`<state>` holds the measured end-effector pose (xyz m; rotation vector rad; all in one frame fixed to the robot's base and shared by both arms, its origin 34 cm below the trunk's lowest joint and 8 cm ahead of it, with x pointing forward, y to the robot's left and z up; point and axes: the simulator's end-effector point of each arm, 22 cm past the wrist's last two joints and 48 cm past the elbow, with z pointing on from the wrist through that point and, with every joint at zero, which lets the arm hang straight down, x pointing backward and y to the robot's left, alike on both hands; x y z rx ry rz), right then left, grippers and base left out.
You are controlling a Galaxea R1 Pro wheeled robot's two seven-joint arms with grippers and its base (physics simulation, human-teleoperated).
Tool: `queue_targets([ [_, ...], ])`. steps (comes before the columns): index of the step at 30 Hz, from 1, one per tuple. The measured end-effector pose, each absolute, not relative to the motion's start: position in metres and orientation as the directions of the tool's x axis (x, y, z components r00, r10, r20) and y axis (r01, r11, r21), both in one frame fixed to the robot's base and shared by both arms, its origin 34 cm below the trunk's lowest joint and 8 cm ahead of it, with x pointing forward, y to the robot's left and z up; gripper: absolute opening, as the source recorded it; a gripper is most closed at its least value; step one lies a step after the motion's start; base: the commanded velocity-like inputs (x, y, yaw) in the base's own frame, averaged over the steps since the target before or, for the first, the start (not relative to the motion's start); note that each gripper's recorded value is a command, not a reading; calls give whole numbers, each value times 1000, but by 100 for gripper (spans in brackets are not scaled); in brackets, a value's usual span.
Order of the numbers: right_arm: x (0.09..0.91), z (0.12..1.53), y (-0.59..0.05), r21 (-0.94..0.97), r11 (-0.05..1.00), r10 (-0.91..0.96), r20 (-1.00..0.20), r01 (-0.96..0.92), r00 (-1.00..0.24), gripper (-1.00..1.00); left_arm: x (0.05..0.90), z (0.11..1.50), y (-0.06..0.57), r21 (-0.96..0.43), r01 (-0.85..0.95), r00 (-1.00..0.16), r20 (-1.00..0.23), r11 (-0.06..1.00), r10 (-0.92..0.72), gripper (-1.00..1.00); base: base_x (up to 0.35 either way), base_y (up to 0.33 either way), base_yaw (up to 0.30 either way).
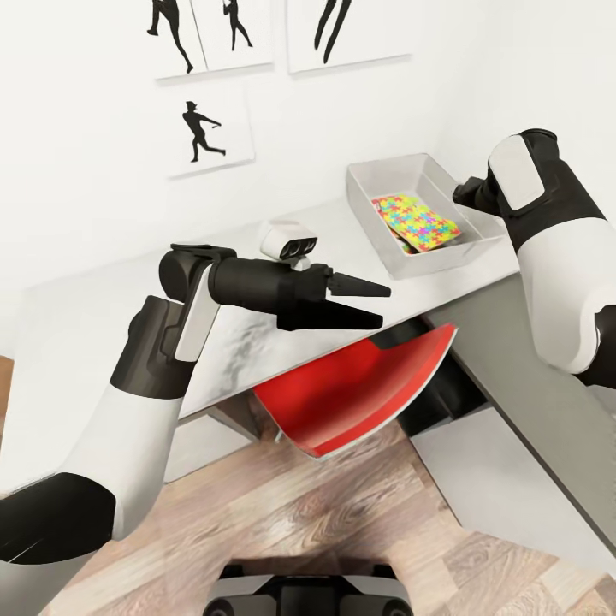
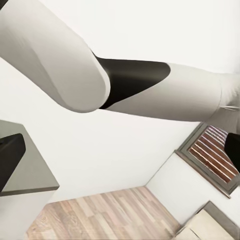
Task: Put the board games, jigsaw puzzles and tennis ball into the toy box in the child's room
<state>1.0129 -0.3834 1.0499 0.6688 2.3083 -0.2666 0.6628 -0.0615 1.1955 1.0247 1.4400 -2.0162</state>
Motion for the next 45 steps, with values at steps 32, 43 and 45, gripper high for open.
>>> queue_targets([
  [32,1010,1094,-382,31,846,390,-715,532,-580,100,653,1222,-61,-560,753,-580,-813,-346,55,100,-2,5,-173],
  [43,1008,1108,-382,40,847,390,-724,531,-569,100,650,1231,-61,-548,762,-566,-822,-346,55,100,-90,242,-176],
  [45,1008,1111,-382,41,847,391,-725,530,-567,100,649,1233,-61,-545,764,-564,-824,-346,55,100,-135,282,-176],
])
